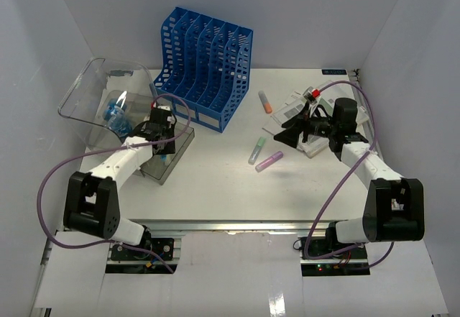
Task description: Organize the desk
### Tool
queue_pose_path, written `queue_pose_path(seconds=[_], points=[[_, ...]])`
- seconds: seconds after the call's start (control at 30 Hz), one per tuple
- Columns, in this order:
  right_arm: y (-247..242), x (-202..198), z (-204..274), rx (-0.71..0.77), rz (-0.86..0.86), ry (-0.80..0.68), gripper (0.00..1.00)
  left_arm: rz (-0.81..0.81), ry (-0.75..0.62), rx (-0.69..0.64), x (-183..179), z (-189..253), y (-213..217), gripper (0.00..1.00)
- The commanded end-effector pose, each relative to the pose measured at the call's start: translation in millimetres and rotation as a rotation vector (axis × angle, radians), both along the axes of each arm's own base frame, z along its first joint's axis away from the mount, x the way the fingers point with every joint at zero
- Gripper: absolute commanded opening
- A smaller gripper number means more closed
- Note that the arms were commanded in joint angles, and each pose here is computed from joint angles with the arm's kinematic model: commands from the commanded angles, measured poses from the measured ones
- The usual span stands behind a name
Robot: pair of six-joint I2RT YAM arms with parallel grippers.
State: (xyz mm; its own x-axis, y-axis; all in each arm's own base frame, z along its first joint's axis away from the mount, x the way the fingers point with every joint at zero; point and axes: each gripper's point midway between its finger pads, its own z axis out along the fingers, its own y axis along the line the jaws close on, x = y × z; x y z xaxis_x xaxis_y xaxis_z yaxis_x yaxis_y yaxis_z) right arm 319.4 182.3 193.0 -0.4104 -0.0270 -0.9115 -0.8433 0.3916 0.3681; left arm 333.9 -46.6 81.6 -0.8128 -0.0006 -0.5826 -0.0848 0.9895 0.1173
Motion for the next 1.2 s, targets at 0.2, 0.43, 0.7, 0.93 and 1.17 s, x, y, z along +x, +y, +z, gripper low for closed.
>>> queue_pose_path(seconds=[0.2, 0.43, 0.7, 0.93, 1.17], points=[[-29.5, 95.9, -43.1, -0.397, -0.308, 0.049, 0.9, -0.091, -0.105, -0.121, 14.2, 48.7, -23.1, 0.79], [-30.5, 214.1, -62.1, -0.638, -0.48, 0.063, 0.9, -0.227, -0.222, -0.332, -22.5, 86.6, -54.4, 0.92], [11.5, 269.9, -108.8, -0.713, -0.494, 0.058, 0.94, -0.279, -0.399, -0.603, -85.1, 130.1, -75.8, 0.97], [14.5, 267.9, -148.1, -0.724, -0.496, 0.119, 0.82, -0.241, -0.458, -0.813, -112.6, 138.8, -88.4, 0.98], [17.2, 244.1, -169.1, -0.725, -0.438, 0.185, 0.37, -0.138, -0.408, -0.951, -109.9, 125.8, -97.1, 0.98]])
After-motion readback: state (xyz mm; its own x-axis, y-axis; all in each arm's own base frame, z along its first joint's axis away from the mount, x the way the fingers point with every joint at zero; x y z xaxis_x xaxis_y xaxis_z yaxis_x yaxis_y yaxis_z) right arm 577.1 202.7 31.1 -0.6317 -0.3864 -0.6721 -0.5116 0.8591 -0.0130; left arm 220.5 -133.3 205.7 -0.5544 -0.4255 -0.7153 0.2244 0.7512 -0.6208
